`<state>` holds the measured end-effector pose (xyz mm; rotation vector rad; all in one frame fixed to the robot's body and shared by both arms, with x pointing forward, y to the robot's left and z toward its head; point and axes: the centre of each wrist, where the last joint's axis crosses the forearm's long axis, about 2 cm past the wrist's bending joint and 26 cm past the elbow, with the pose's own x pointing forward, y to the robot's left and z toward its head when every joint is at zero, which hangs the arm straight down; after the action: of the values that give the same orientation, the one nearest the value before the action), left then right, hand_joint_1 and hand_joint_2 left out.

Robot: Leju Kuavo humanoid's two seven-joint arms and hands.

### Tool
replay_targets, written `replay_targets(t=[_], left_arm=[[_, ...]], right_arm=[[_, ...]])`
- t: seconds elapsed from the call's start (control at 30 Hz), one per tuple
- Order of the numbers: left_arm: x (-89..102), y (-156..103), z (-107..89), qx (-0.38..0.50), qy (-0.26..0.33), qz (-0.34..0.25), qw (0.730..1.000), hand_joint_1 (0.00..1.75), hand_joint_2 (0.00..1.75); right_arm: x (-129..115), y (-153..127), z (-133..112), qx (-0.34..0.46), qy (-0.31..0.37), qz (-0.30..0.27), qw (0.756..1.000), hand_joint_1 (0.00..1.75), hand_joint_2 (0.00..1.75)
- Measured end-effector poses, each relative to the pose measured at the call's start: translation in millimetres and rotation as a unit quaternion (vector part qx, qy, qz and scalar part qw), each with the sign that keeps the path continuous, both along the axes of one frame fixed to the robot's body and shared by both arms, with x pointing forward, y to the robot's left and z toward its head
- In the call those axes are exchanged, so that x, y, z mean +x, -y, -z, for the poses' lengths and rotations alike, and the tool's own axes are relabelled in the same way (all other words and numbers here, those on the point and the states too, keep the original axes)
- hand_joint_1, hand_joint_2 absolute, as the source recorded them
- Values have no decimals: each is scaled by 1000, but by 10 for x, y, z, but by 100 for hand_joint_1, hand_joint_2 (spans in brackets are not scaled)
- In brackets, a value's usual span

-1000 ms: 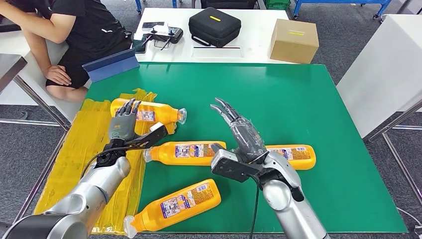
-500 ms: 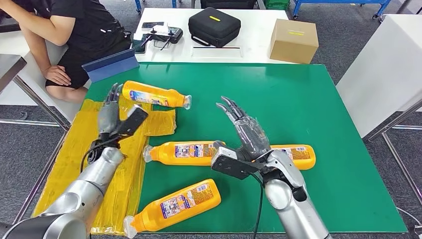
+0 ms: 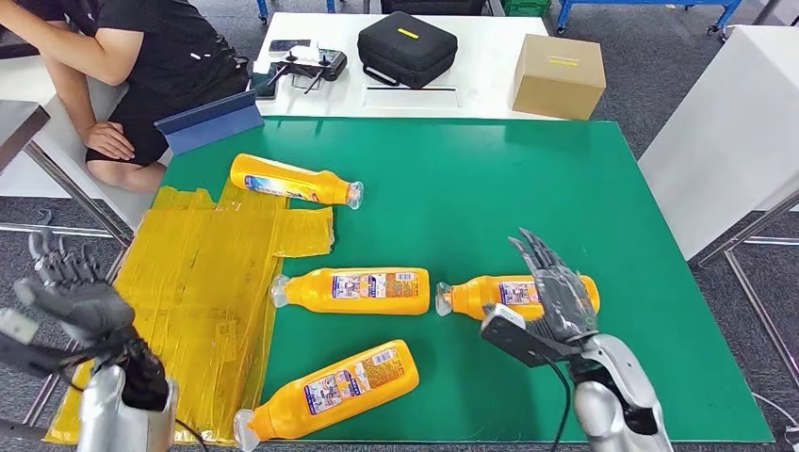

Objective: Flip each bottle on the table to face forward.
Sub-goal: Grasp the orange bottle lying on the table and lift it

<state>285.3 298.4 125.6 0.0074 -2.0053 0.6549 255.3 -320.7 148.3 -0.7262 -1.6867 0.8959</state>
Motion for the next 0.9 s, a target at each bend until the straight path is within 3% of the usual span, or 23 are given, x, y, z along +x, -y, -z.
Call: replay_targets(t=[0.13,0.27,0.5,0.9], left_arm=[[-460,-95,118,-6,2,-22,1000,0,0],[-651,-134,154,-8,-2,-32,999,0,0],[-718,-138,155,-6,-2,-32,999,0,0],[-648,-99,105,-4,8,-22,1000,0,0]], right_arm=[[-255,257,68,-42,-22,20,999,0,175],[-328,342,30,-71,-27,28,997,0,175],[-301,374,-43,-119,-25,62,991,0,175],[-307,361,-62,-179,-26,87,980,0,175]])
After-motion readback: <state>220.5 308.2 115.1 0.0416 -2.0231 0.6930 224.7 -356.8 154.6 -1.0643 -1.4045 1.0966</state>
